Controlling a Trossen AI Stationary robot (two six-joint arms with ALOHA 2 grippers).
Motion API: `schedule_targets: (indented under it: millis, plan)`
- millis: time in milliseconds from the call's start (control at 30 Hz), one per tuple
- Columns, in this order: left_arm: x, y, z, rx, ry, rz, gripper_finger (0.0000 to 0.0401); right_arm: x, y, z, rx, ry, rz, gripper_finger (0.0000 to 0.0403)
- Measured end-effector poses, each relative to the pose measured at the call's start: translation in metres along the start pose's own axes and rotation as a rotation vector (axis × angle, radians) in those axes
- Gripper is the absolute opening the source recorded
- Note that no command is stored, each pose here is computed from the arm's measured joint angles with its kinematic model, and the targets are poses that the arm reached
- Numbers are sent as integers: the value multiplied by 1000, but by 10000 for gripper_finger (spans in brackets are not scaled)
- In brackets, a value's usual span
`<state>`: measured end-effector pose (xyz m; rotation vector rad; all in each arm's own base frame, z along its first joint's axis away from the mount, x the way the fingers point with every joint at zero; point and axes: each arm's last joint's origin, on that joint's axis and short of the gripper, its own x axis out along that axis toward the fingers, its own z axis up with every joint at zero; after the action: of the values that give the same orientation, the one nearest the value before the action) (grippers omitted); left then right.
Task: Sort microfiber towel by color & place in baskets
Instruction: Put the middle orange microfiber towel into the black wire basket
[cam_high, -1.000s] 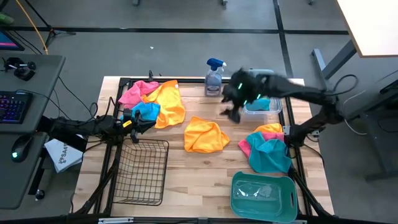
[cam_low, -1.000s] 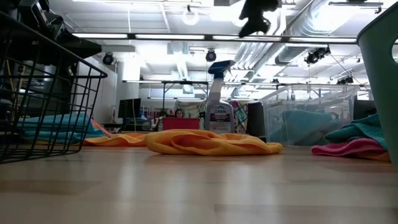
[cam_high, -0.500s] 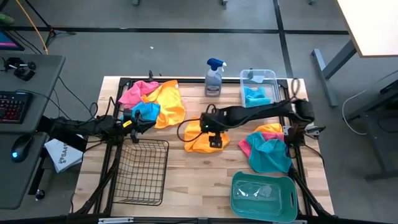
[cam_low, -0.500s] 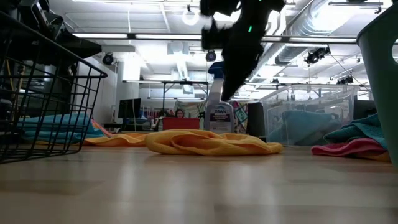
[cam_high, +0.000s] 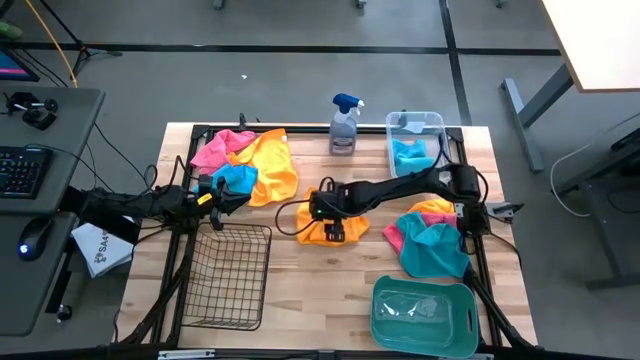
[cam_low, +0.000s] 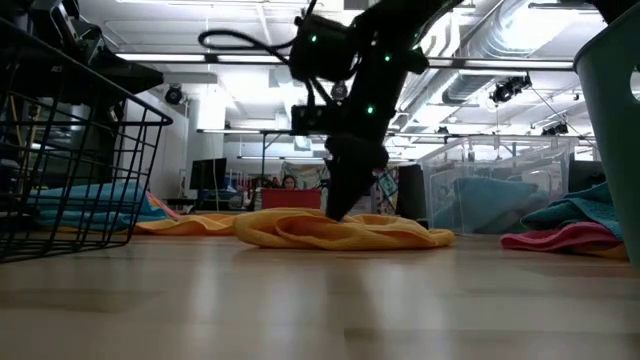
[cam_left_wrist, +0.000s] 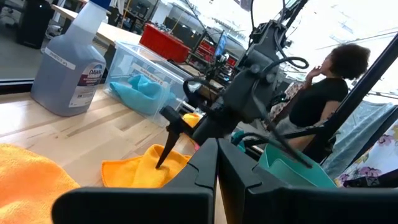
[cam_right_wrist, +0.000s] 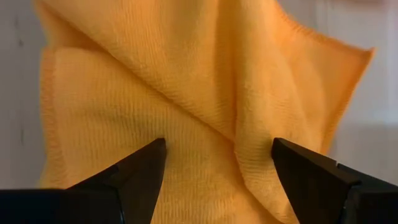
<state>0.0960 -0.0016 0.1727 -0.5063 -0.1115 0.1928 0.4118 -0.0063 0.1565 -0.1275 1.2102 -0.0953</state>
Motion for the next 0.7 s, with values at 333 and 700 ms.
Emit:
schedule_targets:
  millis: [333, 700]
  plan:
    - [0, 0, 0, 0, 0, 0, 0, 14, 7, -5, 37, 60, 67, 87]
    - [0, 0, 0, 0, 0, 0, 0, -68, -6, 34, 186, -73, 102, 5]
